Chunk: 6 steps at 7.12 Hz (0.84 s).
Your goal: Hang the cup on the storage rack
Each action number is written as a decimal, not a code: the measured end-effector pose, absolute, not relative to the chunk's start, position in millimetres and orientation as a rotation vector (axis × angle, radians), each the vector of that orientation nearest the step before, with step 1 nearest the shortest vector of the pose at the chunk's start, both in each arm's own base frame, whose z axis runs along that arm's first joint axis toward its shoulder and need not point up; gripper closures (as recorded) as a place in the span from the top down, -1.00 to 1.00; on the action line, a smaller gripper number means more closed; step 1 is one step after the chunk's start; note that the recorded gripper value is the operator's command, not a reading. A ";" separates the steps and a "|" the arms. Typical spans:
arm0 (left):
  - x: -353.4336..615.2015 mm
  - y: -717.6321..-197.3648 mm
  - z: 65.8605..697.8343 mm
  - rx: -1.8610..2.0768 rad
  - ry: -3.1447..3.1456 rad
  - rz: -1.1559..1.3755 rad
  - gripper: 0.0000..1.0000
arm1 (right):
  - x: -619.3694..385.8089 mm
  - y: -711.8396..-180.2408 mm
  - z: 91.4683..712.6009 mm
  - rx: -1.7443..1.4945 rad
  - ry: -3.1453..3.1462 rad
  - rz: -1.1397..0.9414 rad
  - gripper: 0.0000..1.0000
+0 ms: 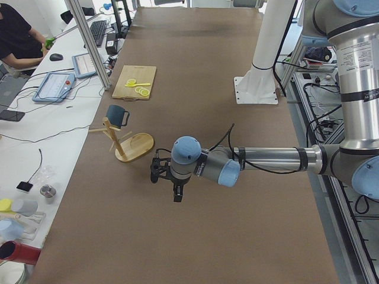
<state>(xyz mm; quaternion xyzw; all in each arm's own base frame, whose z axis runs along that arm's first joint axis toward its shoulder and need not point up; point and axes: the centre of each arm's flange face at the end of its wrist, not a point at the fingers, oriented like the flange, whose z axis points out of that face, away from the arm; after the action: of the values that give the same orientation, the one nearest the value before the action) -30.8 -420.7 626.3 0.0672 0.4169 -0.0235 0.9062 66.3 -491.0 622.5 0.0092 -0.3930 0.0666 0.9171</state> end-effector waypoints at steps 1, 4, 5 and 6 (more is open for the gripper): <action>-36.9 -420.0 628.9 0.122 0.843 0.005 0.98 | 66.1 -491.0 622.5 0.019 -0.809 0.137 1.00; -55.1 -424.2 623.3 0.098 0.807 0.056 0.98 | 65.1 -488.7 621.0 0.018 -0.821 0.134 1.00; -58.8 -429.0 620.5 0.097 0.792 0.057 0.98 | 64.7 -486.2 619.8 0.019 -0.826 0.133 1.00; -62.4 -433.2 618.6 0.101 0.769 0.056 0.98 | 64.3 -484.8 619.4 0.019 -0.831 0.133 1.00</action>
<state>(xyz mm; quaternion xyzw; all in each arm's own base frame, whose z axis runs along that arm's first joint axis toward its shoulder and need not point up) -62.4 -433.2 618.6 0.0494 0.3750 0.0273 0.9253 64.3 -484.8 619.4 0.0090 -0.4033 0.0646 0.9128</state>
